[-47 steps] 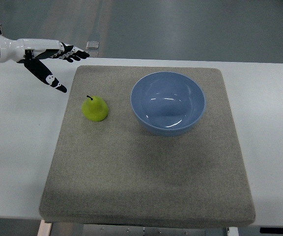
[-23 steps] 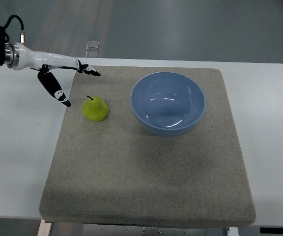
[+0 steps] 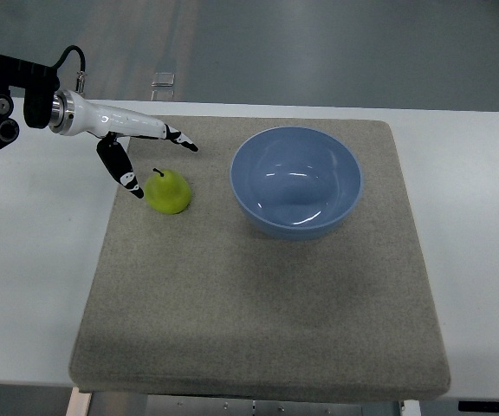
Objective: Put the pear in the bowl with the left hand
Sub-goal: 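Lower the open left hand around the green pear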
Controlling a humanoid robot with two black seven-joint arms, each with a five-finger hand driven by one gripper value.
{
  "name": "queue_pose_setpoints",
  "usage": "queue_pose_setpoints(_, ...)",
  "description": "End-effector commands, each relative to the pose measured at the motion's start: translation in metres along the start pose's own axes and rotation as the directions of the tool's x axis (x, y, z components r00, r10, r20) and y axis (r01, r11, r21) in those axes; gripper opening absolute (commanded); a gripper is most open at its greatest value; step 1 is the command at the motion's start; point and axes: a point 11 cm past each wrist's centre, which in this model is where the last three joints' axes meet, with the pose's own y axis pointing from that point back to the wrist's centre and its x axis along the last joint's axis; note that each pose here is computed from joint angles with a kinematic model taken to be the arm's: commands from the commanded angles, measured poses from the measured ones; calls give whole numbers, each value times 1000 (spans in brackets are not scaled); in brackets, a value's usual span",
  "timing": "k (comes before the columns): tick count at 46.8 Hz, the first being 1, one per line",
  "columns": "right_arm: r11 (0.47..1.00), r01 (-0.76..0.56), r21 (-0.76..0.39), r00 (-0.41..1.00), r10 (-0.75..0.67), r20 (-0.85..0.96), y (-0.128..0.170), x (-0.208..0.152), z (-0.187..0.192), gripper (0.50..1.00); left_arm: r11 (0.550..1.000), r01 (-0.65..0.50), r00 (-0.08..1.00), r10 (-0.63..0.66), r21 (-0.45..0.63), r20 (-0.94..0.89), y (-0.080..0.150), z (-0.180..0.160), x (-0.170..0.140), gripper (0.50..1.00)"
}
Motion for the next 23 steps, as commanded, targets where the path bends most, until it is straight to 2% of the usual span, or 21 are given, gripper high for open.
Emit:
queue_pose_setpoints(1,1000,-1,0,1000,1,0,0,0,0,926,1000,6,1000,-6,-3,2,-7,2,-3,977)
queue_pose_setpoints(11,1000,0,0,1000,0,0,0,0,0,926,999,37,999,-38,16,24,-12,-2,-14,975)
queue_pose_setpoints(23,1000,0,0,1000,0,0,0,0,0,926,999,14,995,-17,31,103,-23,-2,-22,975)
